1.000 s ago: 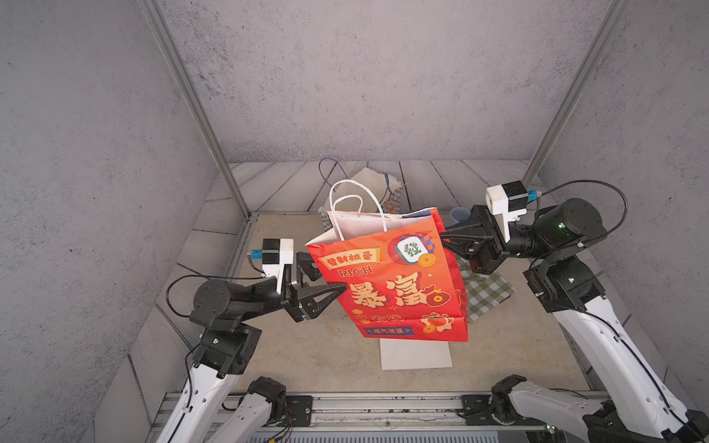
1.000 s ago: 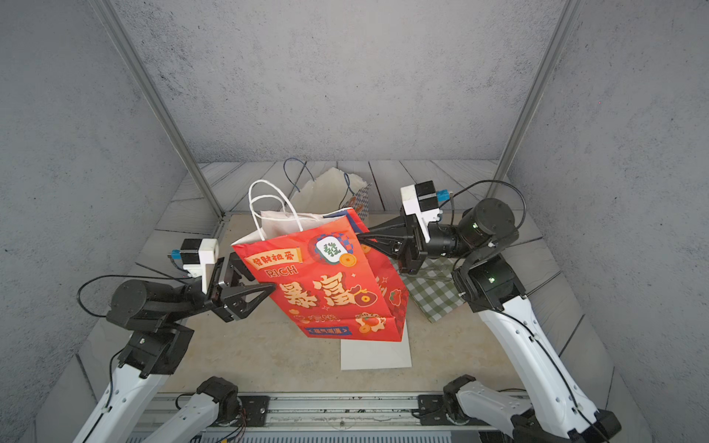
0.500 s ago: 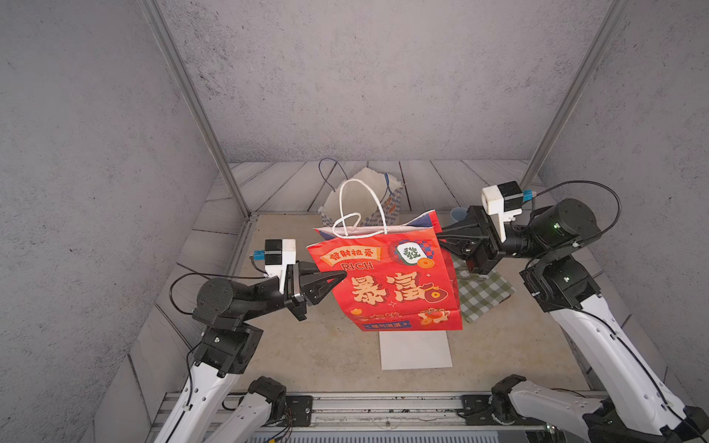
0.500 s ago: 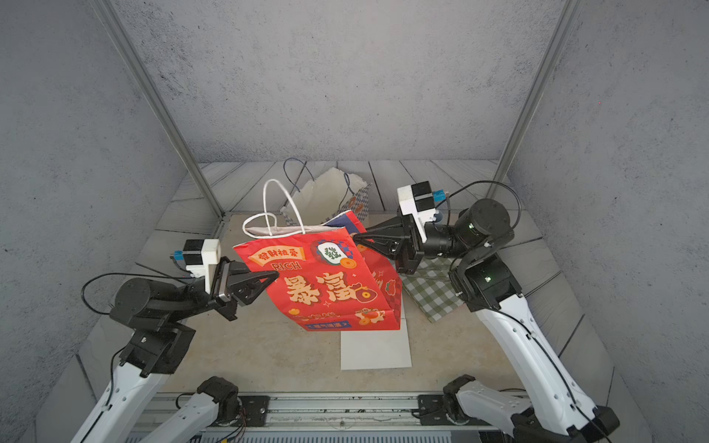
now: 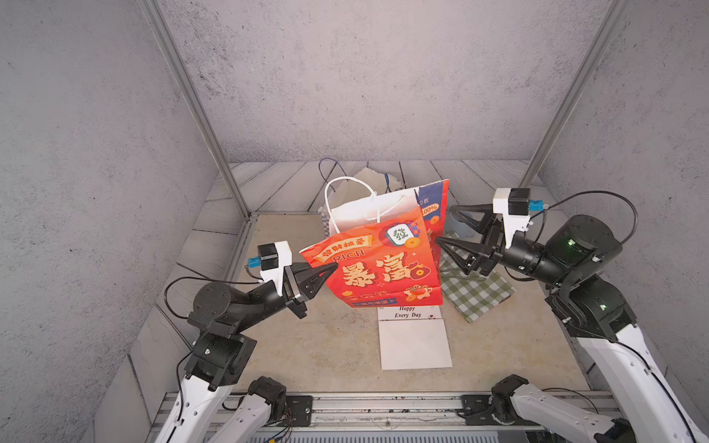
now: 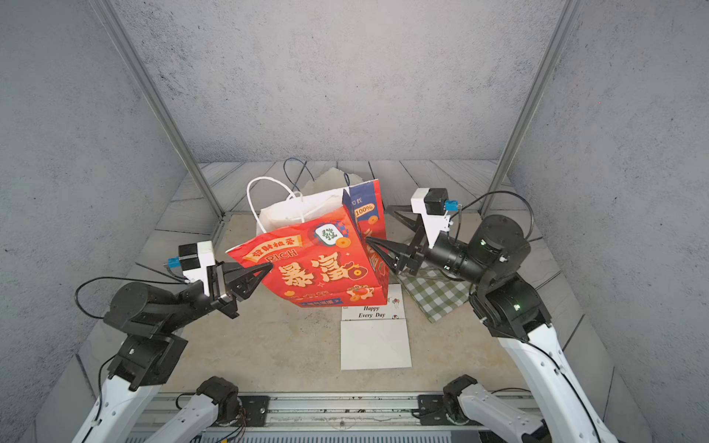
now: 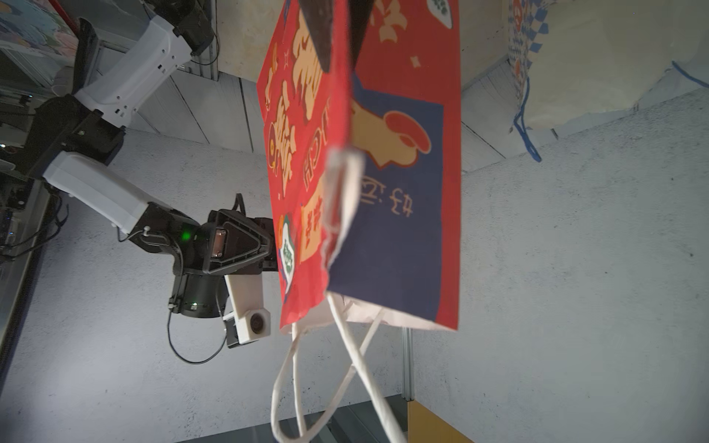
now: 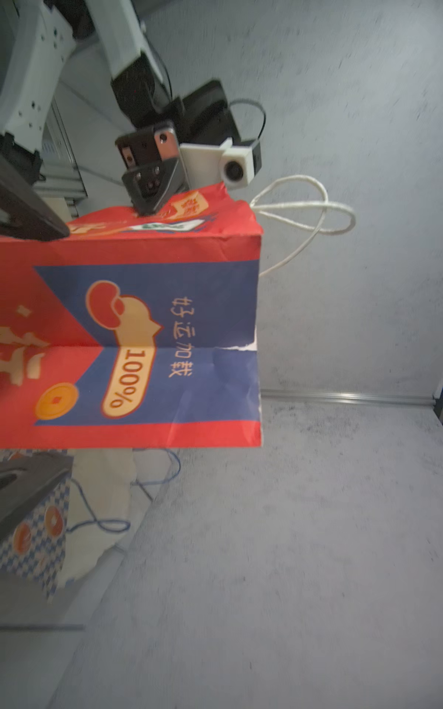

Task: Put away the paper bag
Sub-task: Press the paper bag.

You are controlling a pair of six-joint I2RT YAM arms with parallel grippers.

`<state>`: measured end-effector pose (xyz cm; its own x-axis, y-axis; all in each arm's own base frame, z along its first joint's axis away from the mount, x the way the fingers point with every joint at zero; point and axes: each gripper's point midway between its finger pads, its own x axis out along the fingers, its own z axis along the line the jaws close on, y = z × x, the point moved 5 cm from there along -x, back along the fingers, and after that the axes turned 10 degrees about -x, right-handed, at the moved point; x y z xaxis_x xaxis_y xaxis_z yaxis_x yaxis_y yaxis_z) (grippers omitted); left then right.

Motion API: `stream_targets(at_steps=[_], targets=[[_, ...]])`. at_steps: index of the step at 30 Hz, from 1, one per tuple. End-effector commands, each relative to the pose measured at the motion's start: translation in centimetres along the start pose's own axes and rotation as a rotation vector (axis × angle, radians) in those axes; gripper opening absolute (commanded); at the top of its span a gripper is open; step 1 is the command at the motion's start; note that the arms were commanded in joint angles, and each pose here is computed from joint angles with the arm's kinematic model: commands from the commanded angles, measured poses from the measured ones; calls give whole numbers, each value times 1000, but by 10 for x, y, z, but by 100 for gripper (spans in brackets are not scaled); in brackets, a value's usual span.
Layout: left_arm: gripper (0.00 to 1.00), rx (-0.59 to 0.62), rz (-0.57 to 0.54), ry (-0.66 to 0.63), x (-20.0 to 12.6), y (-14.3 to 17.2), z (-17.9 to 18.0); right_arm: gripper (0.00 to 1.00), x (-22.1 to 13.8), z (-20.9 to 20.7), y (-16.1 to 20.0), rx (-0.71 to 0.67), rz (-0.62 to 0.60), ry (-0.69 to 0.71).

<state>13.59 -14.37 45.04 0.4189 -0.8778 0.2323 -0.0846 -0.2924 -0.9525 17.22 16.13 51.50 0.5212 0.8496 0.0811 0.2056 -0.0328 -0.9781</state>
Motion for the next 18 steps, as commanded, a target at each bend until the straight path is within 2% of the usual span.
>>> stream_targets(at_steps=[1, 5, 7, 9, 11, 18], targets=[[0, 76, -43, -97, -4, -11, 6, 91, -29, -20, 11, -75, 125, 279], [0, 89, -36, -108, -4, -11, 7, 89, -46, -10, 9, -102, 112, 277], [0, 91, -30, -99, -3, -11, 6, 86, -42, 9, 7, -98, 92, 122], [0, 92, -21, -82, -2, -10, 5, 84, -31, 25, 6, -32, 68, -54], [0, 90, -5, -61, 1, -9, 4, 81, -17, 30, 4, 48, 48, -170], [0, 97, 19, 27, 4, -11, -6, 79, 18, 19, 6, 94, 12, -255]])
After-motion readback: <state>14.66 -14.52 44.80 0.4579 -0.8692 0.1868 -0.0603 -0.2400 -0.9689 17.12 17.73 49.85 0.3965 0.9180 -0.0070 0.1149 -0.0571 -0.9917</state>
